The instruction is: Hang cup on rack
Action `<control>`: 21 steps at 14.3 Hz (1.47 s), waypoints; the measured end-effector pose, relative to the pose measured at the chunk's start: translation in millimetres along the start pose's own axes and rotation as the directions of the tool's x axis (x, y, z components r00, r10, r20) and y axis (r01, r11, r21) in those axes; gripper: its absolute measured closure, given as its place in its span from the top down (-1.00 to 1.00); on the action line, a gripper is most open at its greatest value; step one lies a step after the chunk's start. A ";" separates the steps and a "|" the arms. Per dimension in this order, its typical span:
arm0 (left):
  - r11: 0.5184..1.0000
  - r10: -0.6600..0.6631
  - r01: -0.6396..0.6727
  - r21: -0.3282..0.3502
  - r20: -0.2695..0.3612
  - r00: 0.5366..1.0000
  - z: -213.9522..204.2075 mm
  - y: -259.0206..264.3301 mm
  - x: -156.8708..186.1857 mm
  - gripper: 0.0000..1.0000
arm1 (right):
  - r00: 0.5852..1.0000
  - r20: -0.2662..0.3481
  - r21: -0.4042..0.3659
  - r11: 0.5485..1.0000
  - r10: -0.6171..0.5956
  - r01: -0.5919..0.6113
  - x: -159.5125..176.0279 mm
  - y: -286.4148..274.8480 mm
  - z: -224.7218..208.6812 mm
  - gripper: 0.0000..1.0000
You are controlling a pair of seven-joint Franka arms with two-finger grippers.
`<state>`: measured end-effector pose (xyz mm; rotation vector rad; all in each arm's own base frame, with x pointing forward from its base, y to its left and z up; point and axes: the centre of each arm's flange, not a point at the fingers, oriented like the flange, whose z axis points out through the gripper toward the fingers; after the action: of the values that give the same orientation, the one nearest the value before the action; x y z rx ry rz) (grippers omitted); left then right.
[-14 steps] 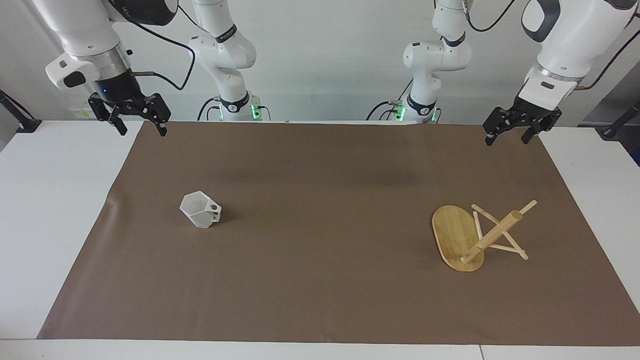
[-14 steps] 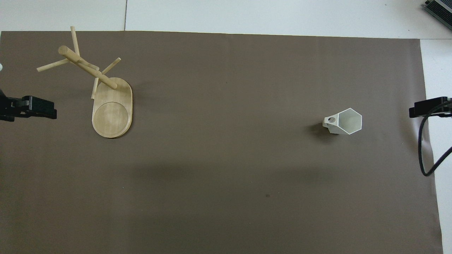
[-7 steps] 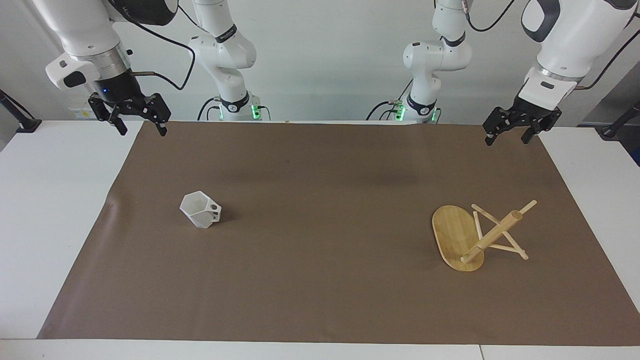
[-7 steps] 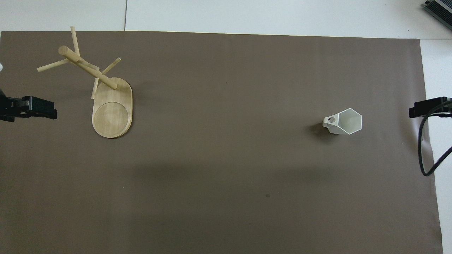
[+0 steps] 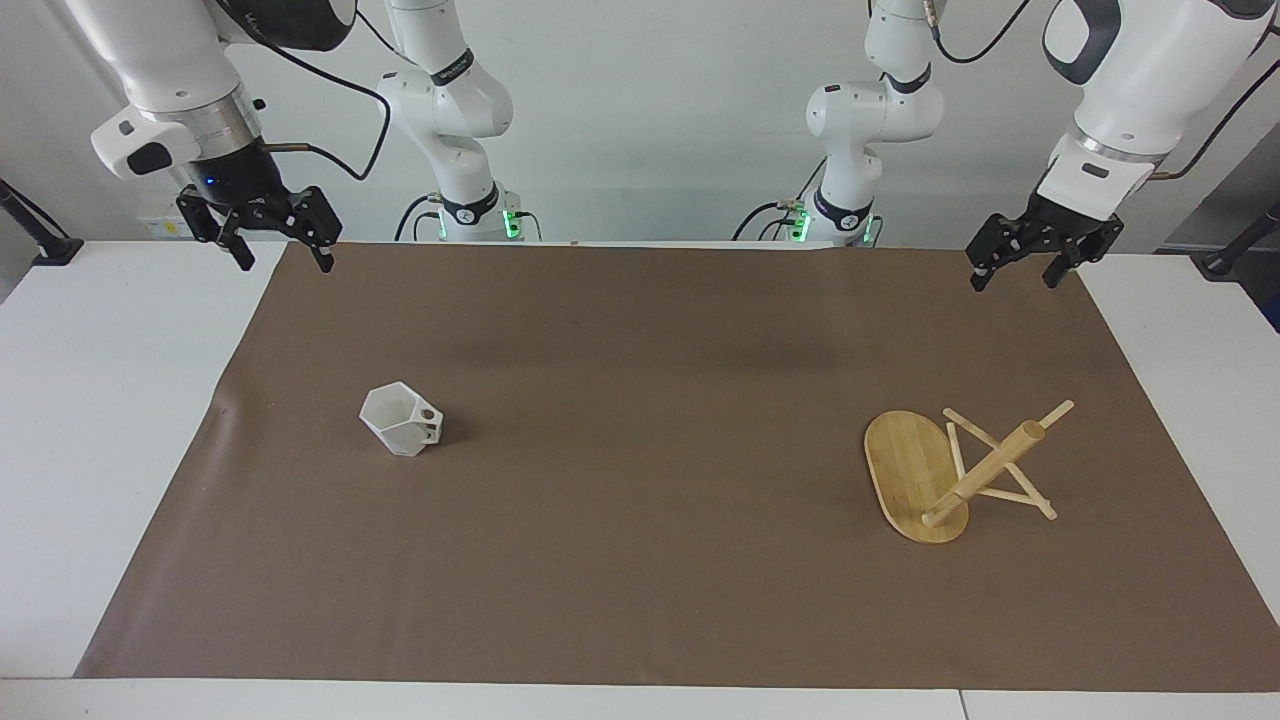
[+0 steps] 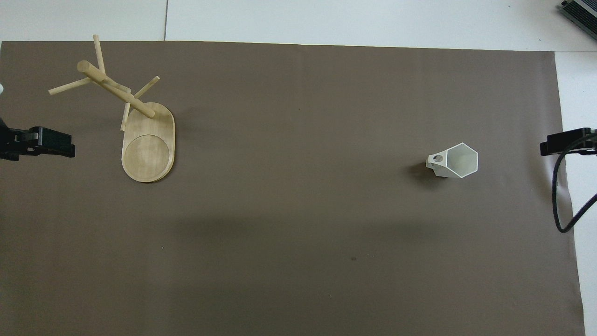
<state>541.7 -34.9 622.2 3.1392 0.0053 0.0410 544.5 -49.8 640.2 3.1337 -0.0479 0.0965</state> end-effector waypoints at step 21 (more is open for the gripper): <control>1.000 0.000 0.000 0.000 0.000 1.000 0.0 0.0 0.0 1.00 | 0.996 -0.086 -0.005 1.000 0.000 0.000 13.9 0.9 36.1 1.00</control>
<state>541.7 -34.9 622.2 3.1392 0.0053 0.0410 560.5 -51.4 605.1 3.1199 -0.0475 0.2309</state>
